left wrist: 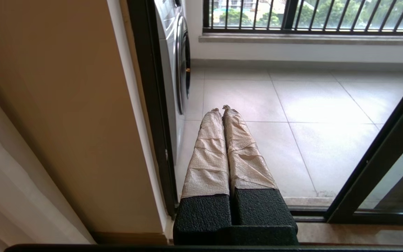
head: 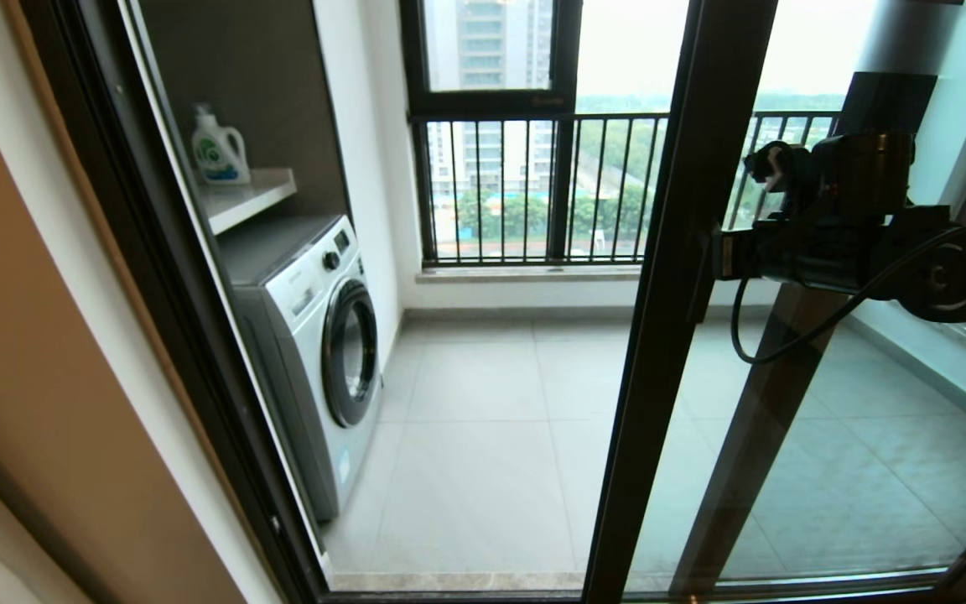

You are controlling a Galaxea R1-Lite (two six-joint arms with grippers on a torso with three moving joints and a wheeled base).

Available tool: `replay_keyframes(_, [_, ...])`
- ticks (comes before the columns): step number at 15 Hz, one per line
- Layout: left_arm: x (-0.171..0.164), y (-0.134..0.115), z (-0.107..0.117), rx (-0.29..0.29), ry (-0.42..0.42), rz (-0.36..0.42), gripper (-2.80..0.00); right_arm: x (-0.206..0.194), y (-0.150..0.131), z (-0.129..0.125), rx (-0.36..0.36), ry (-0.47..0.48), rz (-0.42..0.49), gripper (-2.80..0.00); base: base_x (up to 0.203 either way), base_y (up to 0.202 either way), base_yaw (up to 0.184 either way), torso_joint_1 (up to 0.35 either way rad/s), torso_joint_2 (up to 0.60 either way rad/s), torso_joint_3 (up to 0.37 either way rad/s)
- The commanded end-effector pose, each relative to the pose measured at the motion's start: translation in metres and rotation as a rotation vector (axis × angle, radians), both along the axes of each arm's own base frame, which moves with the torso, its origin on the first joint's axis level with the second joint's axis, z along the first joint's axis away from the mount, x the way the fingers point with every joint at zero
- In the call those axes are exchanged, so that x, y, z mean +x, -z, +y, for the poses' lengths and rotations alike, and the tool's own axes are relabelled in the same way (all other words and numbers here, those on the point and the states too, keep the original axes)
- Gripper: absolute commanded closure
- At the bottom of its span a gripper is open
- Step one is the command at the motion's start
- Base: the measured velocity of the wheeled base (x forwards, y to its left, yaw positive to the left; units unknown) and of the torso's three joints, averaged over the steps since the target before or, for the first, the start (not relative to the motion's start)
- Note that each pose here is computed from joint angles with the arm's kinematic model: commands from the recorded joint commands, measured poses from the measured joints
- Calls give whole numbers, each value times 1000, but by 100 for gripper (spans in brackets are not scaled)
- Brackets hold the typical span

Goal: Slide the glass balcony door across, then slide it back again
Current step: Close the slid door

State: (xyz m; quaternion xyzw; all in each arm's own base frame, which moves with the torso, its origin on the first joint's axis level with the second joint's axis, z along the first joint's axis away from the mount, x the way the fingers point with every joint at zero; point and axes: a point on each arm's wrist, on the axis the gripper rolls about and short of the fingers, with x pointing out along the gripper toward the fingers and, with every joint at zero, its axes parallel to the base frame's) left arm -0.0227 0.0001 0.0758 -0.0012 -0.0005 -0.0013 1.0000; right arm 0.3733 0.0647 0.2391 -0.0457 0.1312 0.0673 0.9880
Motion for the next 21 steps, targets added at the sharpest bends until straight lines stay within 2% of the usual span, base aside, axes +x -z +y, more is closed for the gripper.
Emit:
replay_keyframes(1, [0, 0, 0, -1, 1, 0, 0, 1, 4, 7, -1, -21, 10, 0, 0, 0, 0, 0, 0, 0])
replay_keyframes(7, [0, 0, 0, -1, -1, 0, 0, -2, 5, 28, -1, -50, 11, 0, 0, 0, 0, 0, 0, 0])
replay_keyframes(11, [0, 0, 0, -1, 0, 0, 0, -1, 3, 54, 30, -54, -4, 0, 0, 0, 0, 0, 0, 0])
replay_keyframes(21, [0, 0, 0, -1, 1, 0, 0, -4, 10, 100, 34, -115, 3, 0, 0, 0, 0, 0, 0, 0])
